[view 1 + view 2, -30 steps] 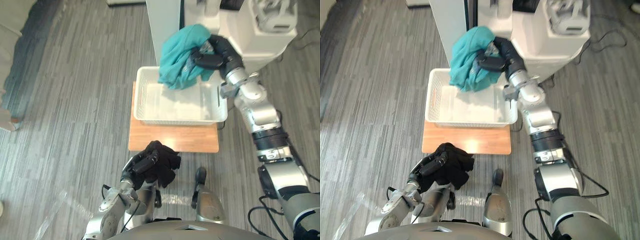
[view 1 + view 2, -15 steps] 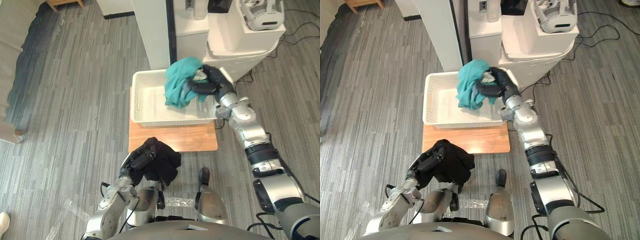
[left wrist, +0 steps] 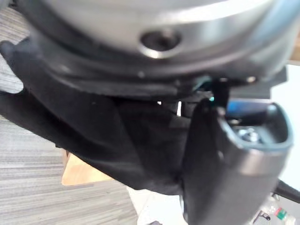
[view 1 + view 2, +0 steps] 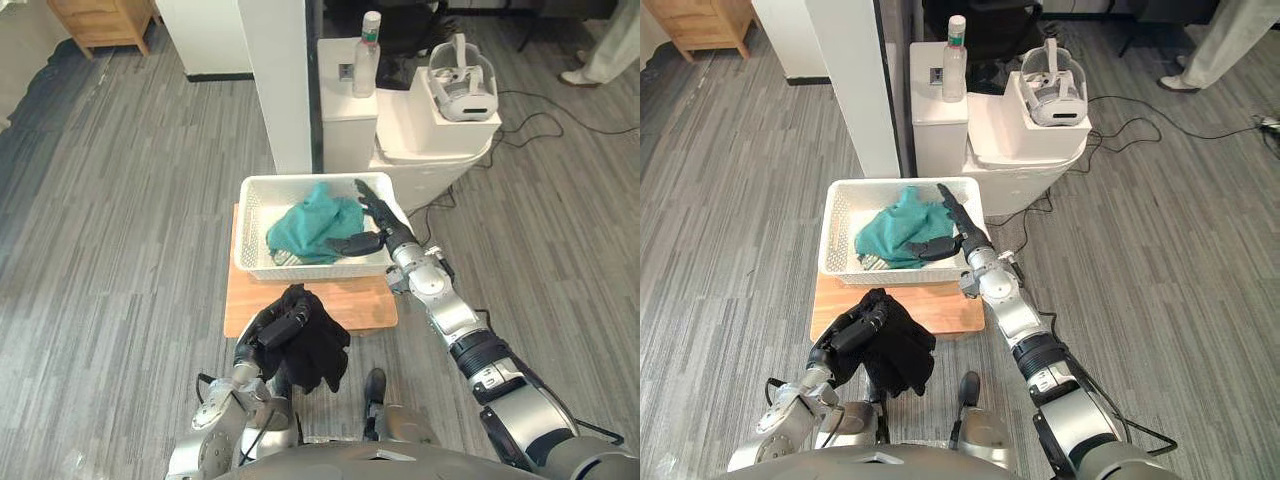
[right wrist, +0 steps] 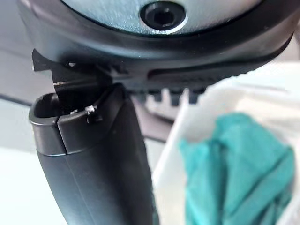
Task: Tidy up the quilt and then pick up the clothes from the bed and put them into the laundry hamper
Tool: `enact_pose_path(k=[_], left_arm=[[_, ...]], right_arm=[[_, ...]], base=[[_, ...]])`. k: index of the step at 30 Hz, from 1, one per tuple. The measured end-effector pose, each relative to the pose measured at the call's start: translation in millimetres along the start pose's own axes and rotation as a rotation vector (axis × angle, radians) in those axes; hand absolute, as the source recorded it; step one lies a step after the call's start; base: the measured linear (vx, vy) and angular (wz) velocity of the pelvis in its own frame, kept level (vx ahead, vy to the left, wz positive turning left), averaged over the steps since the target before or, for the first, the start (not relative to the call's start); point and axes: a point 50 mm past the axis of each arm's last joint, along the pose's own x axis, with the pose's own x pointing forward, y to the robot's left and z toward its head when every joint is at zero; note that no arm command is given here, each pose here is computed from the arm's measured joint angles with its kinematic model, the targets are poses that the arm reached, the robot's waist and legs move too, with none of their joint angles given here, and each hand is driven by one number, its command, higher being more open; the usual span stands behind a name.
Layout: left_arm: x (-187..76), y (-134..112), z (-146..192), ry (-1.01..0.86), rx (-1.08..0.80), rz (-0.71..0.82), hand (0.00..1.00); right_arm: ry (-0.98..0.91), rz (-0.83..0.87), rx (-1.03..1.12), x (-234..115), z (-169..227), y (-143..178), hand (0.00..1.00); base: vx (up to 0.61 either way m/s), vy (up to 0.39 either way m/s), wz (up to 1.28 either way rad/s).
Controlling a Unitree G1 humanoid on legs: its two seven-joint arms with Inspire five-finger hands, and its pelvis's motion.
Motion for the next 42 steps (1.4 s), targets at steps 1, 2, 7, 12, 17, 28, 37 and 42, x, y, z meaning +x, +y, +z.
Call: enact_pose_path(k=[1,2,7,12,17,28,37,42], left_arm=[[0,1,1,-0.007,0.002,0.003,0.00],[-1,1,1,-0.011,0.003,0.004,0.00],[-3,0,25,-0.122,0.017,0.000,0.00],[-16,-10,86,-0.397,0.089,-0.042,0.00],[-32,-11,141,-0.638,0.171,-0.042,0.00],[0,2,236,-0.813,0.467,0.149,0.00],[26,22,281,-0.747,0.654,0.321,0.00],[43,29,264,-0.628,0.644,0.277,0.00]], right_arm=[[0.007,-0.028,0.004,-3,-4,-3,1.00],[0.015,-0.038,0.007,-4,-6,-5,1.00],[0.096,-0.092,0.029,-18,-25,-20,1.00],[0.205,-0.317,0.064,-33,-43,-76,1.00],[0.343,-0.625,0.212,-82,-78,-150,1.00],[0.843,-0.483,0.577,-198,-190,-85,1.00],[1.024,-0.361,0.762,-274,-207,13,1.00],[1.046,-0.346,0.783,-290,-205,32,1.00]], base=[[0.00,0.000,0.00],[0.00,0.000,0.00],[0.01,0.002,-0.04],[0.02,0.011,-0.12],[0.02,0.019,-0.14],[0.03,0.006,-0.18],[-0.01,0.016,-0.25],[0.04,0.021,-0.25]])
